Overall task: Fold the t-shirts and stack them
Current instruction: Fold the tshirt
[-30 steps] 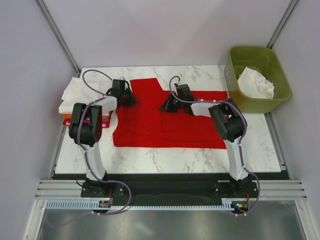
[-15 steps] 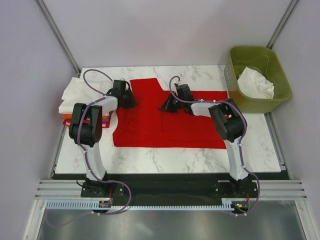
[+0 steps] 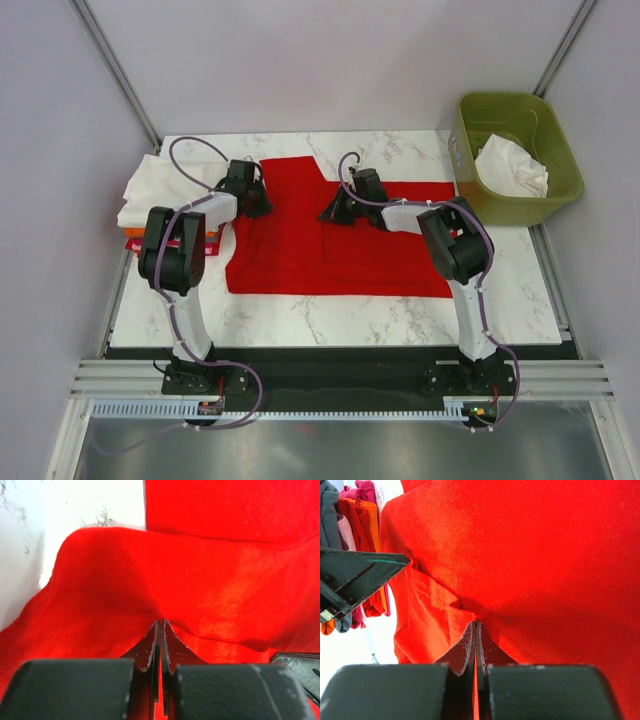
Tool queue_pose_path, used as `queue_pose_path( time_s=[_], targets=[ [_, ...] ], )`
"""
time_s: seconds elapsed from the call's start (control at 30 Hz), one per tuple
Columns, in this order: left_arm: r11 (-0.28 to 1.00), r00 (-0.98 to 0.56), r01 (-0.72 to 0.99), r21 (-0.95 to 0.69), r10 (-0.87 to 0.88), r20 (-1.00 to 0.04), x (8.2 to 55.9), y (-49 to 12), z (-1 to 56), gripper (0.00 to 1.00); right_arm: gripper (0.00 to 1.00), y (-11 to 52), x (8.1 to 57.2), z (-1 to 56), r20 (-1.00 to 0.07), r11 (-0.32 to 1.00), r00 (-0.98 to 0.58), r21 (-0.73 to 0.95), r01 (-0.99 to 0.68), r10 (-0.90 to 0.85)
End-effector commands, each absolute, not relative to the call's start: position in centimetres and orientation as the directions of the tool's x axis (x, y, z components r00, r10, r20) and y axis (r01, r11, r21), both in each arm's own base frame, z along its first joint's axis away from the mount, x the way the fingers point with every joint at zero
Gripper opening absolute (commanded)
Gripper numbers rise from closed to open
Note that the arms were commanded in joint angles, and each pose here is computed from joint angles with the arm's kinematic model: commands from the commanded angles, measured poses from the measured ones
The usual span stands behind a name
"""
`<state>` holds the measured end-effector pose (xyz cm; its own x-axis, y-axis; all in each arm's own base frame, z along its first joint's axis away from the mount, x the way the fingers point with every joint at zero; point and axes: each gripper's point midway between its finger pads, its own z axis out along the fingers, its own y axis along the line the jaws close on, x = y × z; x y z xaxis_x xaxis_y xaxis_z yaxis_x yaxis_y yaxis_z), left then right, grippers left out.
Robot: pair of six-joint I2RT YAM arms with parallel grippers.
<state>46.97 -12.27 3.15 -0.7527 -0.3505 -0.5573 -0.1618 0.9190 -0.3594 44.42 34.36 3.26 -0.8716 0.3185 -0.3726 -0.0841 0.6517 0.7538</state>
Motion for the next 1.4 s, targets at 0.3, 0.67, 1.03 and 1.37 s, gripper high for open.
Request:
queue_pose_path(
  time_s=[0.3,0.67,1.03,1.37],
  targets=[
    [0.933,-0.689,-0.117,-0.341,-0.323,-0.649,47.2,-11.7,8.2,0.02,0.00,34.3,44.9,7.3,-0.425,0.614,-0.840,0.776,-0.146,0.337],
    [0.921,-0.673,-0.092,-0.378,-0.337,-0.658,48.1,-12.4,9.5,0.02,0.00,33.8,44.7,7.9,-0.431,0.613,-0.836,0.776,-0.151,0.340],
    [0.911,-0.684,-0.067,-0.408,-0.339,-0.645,50.0,-13.7,8.9,0.02,0.00,32.7,45.1,6.8,-0.423,0.626,-0.833,0.770,-0.123,0.356],
    [0.913,-0.690,-0.071,-0.401,-0.336,-0.641,50.8,-13.8,8.5,0.02,0.00,32.6,45.7,7.1,-0.436,0.626,-0.825,0.769,-0.133,0.360]
  ],
)
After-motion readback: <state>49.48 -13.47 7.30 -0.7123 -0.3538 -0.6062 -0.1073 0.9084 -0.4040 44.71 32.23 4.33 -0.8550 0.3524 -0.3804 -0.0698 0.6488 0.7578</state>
